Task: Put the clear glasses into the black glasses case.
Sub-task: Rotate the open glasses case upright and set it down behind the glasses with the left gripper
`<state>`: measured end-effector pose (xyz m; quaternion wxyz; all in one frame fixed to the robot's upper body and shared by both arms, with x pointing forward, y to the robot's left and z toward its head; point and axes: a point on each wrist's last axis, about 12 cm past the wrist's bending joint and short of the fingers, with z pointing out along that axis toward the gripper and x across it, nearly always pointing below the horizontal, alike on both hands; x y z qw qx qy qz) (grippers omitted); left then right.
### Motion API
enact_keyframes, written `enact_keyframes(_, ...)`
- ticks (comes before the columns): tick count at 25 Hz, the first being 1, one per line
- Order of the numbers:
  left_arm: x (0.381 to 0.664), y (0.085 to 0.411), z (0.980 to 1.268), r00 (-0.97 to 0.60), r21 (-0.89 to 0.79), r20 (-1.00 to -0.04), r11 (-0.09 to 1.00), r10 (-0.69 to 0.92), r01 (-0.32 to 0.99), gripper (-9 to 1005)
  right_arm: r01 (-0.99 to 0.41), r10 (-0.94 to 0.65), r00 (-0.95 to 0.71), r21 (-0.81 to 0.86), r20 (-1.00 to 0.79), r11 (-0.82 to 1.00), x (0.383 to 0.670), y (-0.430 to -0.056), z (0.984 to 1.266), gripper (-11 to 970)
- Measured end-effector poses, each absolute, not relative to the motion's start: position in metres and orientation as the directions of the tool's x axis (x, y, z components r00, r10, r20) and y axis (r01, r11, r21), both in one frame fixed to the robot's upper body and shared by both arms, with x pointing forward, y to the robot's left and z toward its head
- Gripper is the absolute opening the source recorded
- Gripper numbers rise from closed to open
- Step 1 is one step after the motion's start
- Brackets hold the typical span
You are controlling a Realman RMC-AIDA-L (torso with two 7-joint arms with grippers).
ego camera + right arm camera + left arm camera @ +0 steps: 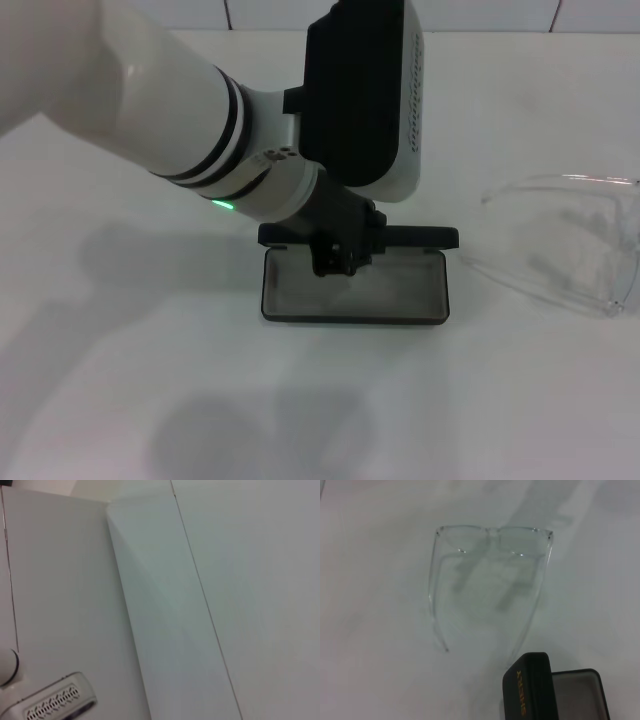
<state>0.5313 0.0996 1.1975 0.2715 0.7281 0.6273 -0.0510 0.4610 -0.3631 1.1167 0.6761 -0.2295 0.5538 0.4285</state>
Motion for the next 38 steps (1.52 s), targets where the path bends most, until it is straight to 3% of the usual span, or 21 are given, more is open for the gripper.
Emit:
enact_keyframes(15,0.552,0.087,1.182,0.200,0.321,-0.451,-0.051,0.870,0.946,276,-0.797,0.363,0.052,0.180,-0.930,0.576,0.432,-0.378,1.110,843)
enact_keyframes(30,0.552,0.086,1.178,0.221,0.340,-0.452,-0.062,0.864,0.938,302,-0.793,0.357,0.046,0.183,-0.933,0.581,0.431,-0.380,1.109,842)
enact_keyframes(35,0.551,0.085,1.185,0.229,0.347,-0.476,-0.058,0.849,0.936,388,-0.789,0.333,0.038,0.176,-0.942,0.588,0.433,-0.384,1.110,841)
enact_keyframes(38,0.546,0.085,1.202,0.231,0.345,-0.544,-0.036,0.807,0.938,440,-0.784,0.275,-0.002,0.172,-0.961,0.596,0.441,-0.388,1.112,841)
